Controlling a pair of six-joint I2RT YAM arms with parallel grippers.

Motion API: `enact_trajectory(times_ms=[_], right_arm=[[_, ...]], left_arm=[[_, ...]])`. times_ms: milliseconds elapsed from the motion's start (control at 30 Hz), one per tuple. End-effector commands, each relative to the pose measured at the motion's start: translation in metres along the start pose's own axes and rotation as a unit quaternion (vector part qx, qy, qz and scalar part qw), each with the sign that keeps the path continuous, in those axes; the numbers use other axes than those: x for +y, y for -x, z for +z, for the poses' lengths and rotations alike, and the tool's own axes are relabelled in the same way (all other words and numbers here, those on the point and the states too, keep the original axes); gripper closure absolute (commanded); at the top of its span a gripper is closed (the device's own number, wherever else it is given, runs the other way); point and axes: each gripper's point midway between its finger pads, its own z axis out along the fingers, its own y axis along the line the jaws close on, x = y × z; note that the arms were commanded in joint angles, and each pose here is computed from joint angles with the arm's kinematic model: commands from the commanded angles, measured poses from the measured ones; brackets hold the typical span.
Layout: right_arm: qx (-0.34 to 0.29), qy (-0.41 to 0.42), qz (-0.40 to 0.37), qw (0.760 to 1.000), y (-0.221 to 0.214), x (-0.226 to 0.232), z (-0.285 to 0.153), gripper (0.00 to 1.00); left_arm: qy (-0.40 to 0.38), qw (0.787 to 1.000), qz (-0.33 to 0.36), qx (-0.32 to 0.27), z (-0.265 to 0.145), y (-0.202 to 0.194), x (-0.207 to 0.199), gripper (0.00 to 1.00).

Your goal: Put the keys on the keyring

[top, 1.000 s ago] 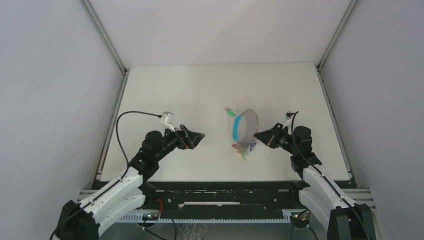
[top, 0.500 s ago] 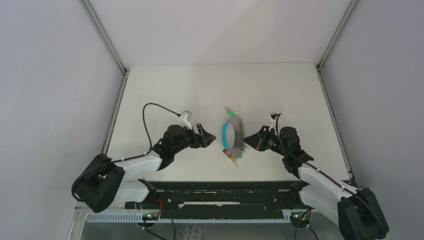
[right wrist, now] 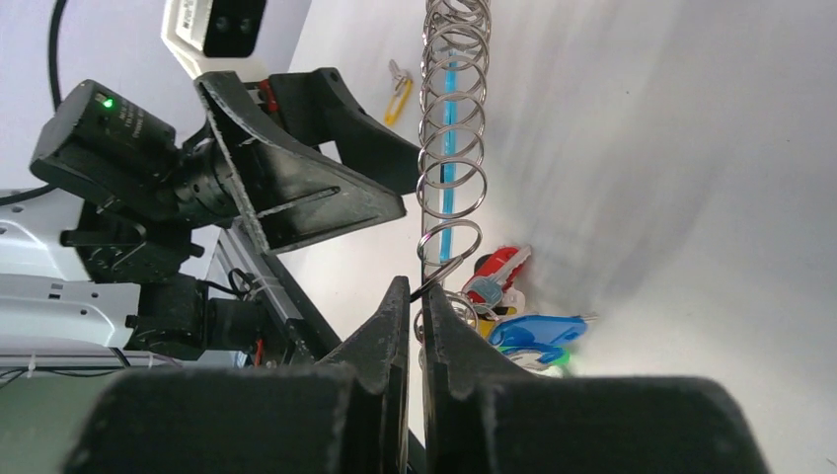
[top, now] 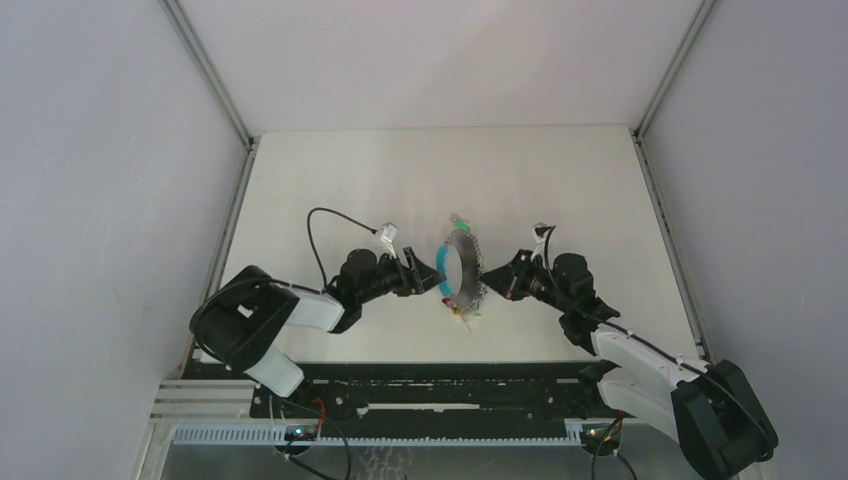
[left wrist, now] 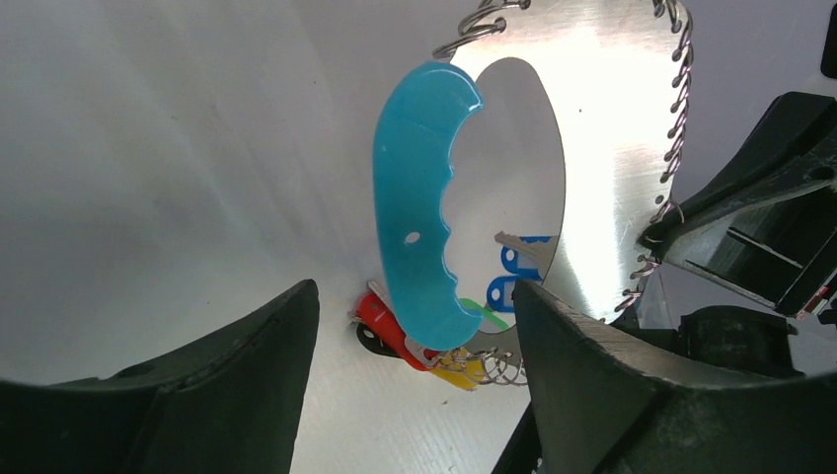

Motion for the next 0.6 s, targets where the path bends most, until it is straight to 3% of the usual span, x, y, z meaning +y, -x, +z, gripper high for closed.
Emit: enact_trajectory(times_ms=[0, 300, 567], right_arm=[[-0.05, 0.07, -0.024, 0.996, 0.035, 0.043, 0.004, 1.0], [-0.045, 0.042, -0.077, 0.995, 0.027, 0.05, 0.012, 1.0], [-0.035, 0.018, -0.145, 0.989, 0.021, 0.063, 0.022, 1.0]], left_arm=[[-0.071, 0.997, -0.004, -0.028, 0.013, 0.022, -0.035, 0.24], [-0.051, 0.998, -0.02, -0.028, 0.023, 0.023, -0.025, 0.31], [-0.03, 0.999, -0.026, -0.029, 0.027, 0.024, -0.018, 0.43]])
